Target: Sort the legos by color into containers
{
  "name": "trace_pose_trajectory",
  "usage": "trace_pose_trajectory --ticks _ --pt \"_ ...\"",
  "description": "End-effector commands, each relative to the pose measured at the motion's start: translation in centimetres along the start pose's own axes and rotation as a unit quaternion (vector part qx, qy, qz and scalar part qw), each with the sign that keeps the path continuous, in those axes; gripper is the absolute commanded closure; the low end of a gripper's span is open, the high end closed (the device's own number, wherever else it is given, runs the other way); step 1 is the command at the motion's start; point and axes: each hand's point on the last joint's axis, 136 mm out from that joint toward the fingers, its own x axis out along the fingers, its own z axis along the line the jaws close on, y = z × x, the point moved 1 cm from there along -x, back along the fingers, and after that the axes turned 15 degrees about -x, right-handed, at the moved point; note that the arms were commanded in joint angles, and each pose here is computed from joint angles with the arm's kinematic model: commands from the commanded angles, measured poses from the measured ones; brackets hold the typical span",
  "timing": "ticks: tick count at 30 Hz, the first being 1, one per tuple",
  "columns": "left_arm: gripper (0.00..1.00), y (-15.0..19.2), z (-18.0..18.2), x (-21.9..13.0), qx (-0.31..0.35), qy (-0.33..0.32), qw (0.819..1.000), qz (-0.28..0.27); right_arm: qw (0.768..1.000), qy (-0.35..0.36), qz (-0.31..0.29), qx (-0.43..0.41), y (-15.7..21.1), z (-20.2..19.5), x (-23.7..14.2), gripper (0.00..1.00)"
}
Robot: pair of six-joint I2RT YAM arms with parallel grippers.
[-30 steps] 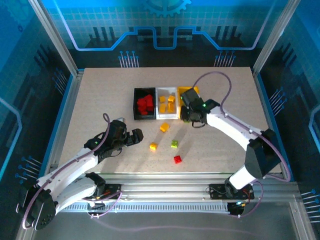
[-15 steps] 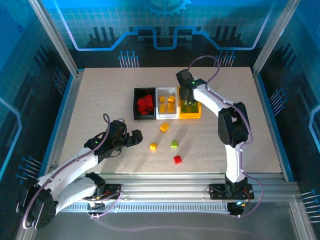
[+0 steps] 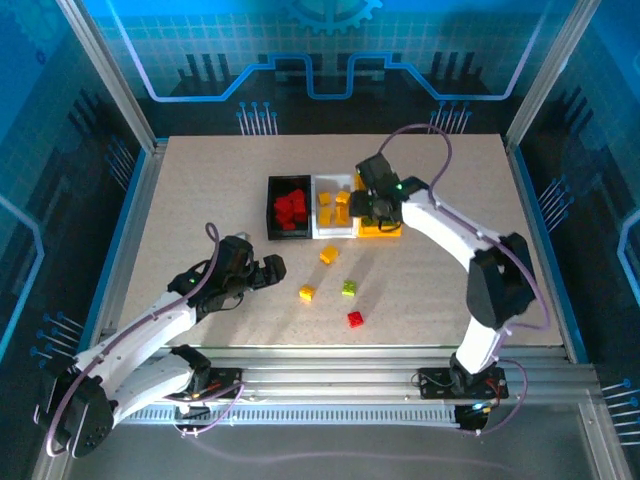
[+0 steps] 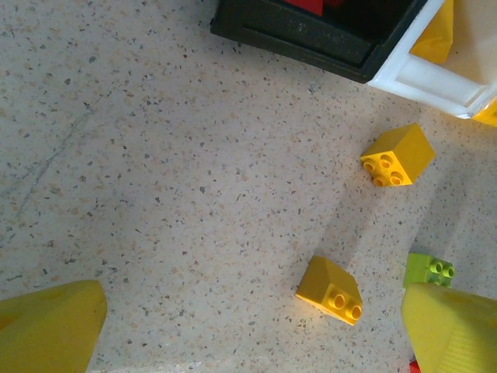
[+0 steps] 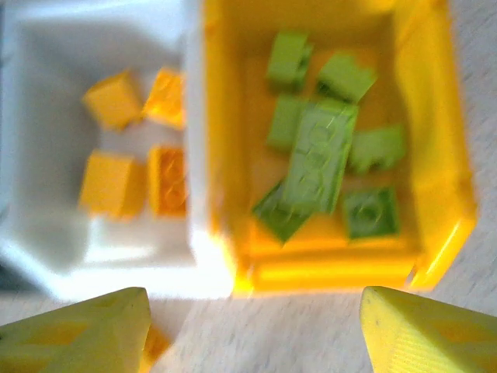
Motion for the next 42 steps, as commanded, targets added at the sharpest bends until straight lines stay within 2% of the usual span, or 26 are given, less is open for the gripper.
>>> trace_pose_trajectory --ticks 1,6,9,16,23,27,33,38,42 --pt "0.01 -0.4 -0.4 -0.5 0.003 0.002 1.000 0.006 0.998 -0.051 0.039 -0.018 4.6 3.2 -0.5 0.26" --pt "0.01 -0.3 -0.3 -0.3 0.001 0.000 1.000 0.008 0.989 -0.078 0.115 -0.045 11.1 6.0 0.7 0.26" --pt "0.01 -0.1 -0.1 0.0 -0.002 -0.002 1.000 0.014 0.986 -0.078 0.137 -0.052 13.1 7.2 1.7 0.27" --pt "0.01 0.2 0.3 0.2 -0.005 -0.007 1.000 0.021 0.981 -0.053 0.170 -0.078 16.0 8.9 3.4 0.28" --pt "0.01 0.2 0.3 0.2 -0.006 -0.006 1.000 0.021 0.978 -0.014 0.191 -0.083 17.7 8.0 4.4 0.43" --pt "0.01 0.2 0.3 0.2 -0.005 -0.005 1.000 0.021 0.979 -0.009 0.182 -0.087 17.4 7.7 4.3 0.56" --pt "0.01 0.0 0.1 0.2 -0.002 -0.003 1.000 0.020 0.987 -0.024 0.133 -0.090 14.9 7.7 2.6 0.68" --pt "0.01 0.1 0.0 0.3 -0.003 -0.004 1.000 0.024 0.993 -0.036 0.074 -0.083 11.0 6.7 -0.3 0.71" --pt "0.01 0.2 -0.1 0.4 -0.003 -0.001 1.000 0.026 0.998 -0.030 0.024 -0.055 6.4 4.0 -2.1 0.71"
